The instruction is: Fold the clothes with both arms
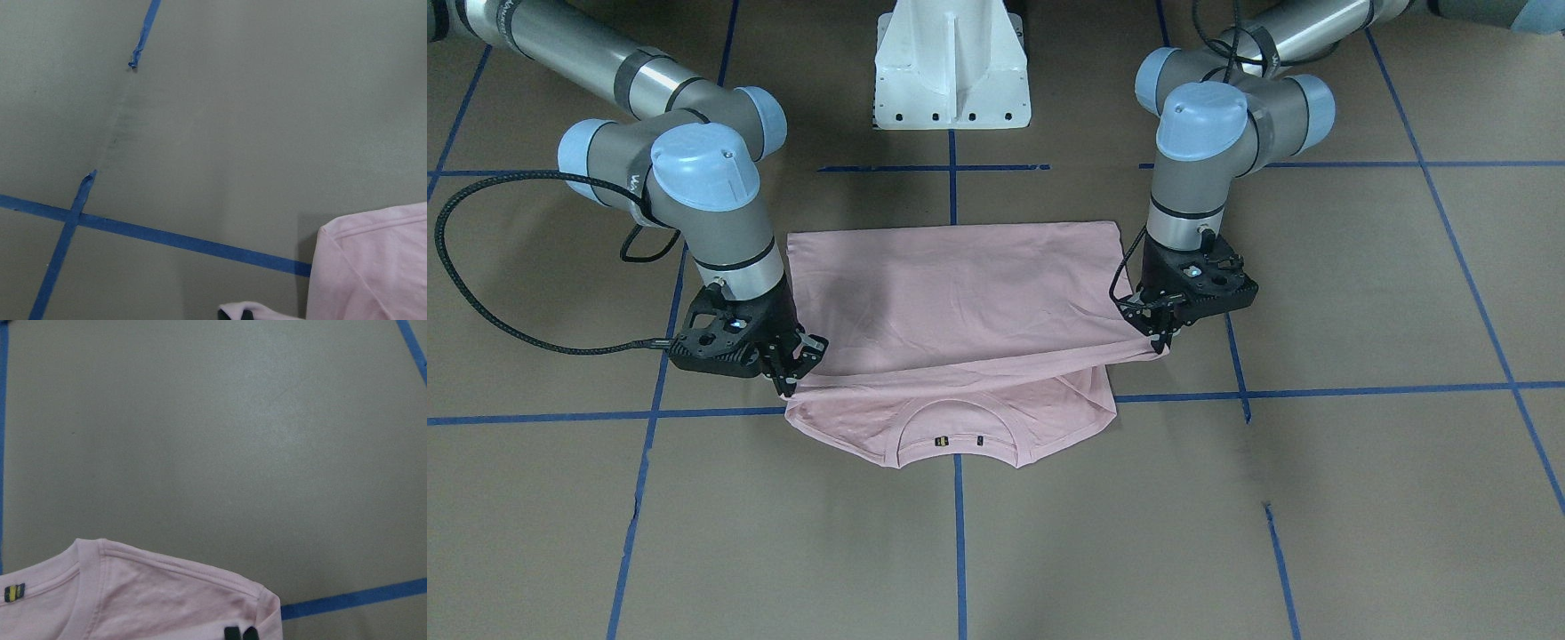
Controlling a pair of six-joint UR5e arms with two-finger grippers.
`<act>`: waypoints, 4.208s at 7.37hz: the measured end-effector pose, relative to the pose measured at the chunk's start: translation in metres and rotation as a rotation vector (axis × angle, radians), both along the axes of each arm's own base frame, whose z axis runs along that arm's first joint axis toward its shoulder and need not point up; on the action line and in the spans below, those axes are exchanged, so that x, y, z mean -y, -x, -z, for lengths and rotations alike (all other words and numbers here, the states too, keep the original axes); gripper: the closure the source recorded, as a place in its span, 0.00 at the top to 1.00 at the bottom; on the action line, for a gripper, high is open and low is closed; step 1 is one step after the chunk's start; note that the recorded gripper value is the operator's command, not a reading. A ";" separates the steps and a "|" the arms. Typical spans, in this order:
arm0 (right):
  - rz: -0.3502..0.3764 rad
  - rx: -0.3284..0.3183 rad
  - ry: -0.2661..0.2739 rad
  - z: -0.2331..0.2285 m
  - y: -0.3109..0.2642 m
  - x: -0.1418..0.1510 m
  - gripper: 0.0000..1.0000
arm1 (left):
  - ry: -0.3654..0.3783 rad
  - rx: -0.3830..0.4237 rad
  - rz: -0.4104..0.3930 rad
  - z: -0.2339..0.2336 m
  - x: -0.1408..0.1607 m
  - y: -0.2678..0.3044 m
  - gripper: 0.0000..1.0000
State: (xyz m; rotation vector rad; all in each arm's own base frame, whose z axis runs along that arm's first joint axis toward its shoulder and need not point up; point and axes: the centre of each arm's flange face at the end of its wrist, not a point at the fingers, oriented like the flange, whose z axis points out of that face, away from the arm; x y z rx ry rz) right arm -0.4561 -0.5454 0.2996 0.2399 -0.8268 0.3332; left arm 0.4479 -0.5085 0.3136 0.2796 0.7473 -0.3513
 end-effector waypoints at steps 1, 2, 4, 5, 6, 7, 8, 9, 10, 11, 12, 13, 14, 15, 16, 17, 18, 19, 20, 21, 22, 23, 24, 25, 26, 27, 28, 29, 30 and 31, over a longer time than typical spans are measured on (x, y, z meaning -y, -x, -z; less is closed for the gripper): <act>0.001 -0.001 0.000 -0.002 0.000 0.000 1.00 | 0.000 0.000 -0.001 0.000 0.001 -0.002 1.00; 0.003 -0.002 0.000 -0.003 -0.001 0.000 1.00 | 0.001 0.000 -0.001 0.002 0.002 -0.003 1.00; 0.034 0.024 0.017 -0.001 -0.006 -0.002 1.00 | 0.000 -0.003 0.000 0.008 0.004 -0.004 1.00; 0.060 0.050 0.029 0.001 -0.014 -0.008 1.00 | -0.001 -0.006 0.000 0.010 0.004 -0.004 1.00; 0.077 0.070 0.038 -0.001 -0.026 -0.023 1.00 | -0.002 -0.011 0.000 0.013 0.003 -0.003 1.00; 0.091 0.083 0.051 -0.007 -0.034 -0.048 1.00 | -0.004 -0.020 0.003 0.018 0.002 -0.001 1.00; 0.111 0.085 0.071 -0.019 -0.033 -0.084 1.00 | -0.006 -0.036 0.011 0.025 0.000 0.003 1.00; 0.133 0.068 0.078 -0.033 -0.024 -0.122 1.00 | -0.006 -0.054 0.022 0.031 -0.003 0.007 1.00; 0.157 0.041 0.071 -0.045 -0.012 -0.154 0.99 | -0.003 -0.069 0.033 0.039 -0.007 0.012 1.00; 0.178 0.021 0.067 -0.054 -0.001 -0.176 0.98 | 0.001 -0.079 0.039 0.048 -0.012 0.017 1.00; 0.195 0.010 0.066 -0.059 0.006 -0.188 0.94 | 0.001 -0.085 0.040 0.055 -0.016 0.020 1.00; 0.211 0.004 0.067 -0.062 0.012 -0.197 0.86 | 0.001 -0.088 0.039 0.058 -0.018 0.021 1.00; 0.226 0.000 0.069 -0.063 0.017 -0.204 0.70 | 0.000 -0.089 0.039 0.060 -0.019 0.021 1.00; 0.236 -0.002 0.071 -0.064 0.021 -0.207 0.39 | 0.000 -0.089 0.039 0.060 -0.020 0.021 1.00; 0.242 -0.006 0.073 -0.066 0.024 -0.209 0.10 | -0.001 -0.090 0.039 0.061 -0.020 0.022 1.00; 0.246 -0.009 0.073 -0.068 0.026 -0.208 0.00 | -0.001 -0.090 0.039 0.061 -0.020 0.022 1.00; 0.249 -0.012 0.071 -0.069 0.026 -0.208 0.00 | 0.001 -0.089 0.039 0.060 -0.021 0.022 1.00; 0.249 -0.014 0.071 -0.070 0.025 -0.207 0.00 | 0.002 -0.088 0.039 0.059 -0.021 0.022 1.00; 0.247 -0.017 0.071 -0.071 0.023 -0.207 0.00 | 0.002 -0.088 0.039 0.059 -0.021 0.022 1.00; 0.246 -0.020 0.073 -0.074 0.020 -0.208 0.00 | 0.002 -0.088 0.038 0.059 -0.022 0.022 1.00; 0.251 -0.020 0.077 -0.076 0.013 -0.212 0.00 | 0.002 -0.088 0.038 0.059 -0.022 0.021 1.00; 0.266 -0.022 0.083 -0.078 -0.001 -0.225 0.00 | 0.001 -0.089 0.037 0.059 -0.022 0.021 1.00; 0.306 -0.038 0.093 -0.078 -0.014 -0.254 0.00 | 0.002 -0.088 0.037 0.059 -0.022 0.021 1.00; 0.367 -0.059 0.107 -0.075 -0.022 -0.292 0.00 | 0.002 -0.089 0.038 0.059 -0.022 0.022 1.00; 0.435 -0.072 0.131 -0.071 -0.024 -0.338 0.11 | 0.002 -0.090 0.038 0.059 -0.023 0.022 1.00; 0.478 -0.075 0.170 -0.068 -0.019 -0.376 0.99 | 0.003 -0.091 0.039 0.059 -0.023 0.022 1.00; 0.490 -0.070 0.207 -0.065 -0.016 -0.401 1.00 | 0.003 -0.092 0.039 0.060 -0.023 0.022 1.00; 0.485 -0.054 0.228 -0.057 -0.016 -0.412 1.00 | 0.003 -0.100 0.034 0.063 -0.025 0.023 1.00; 0.465 -0.029 0.234 -0.047 -0.021 -0.409 1.00 | 0.009 -0.120 0.017 0.069 -0.030 0.024 1.00; 0.427 0.008 0.229 -0.034 -0.028 -0.393 1.00 | 0.036 -0.148 -0.001 0.072 -0.041 0.023 1.00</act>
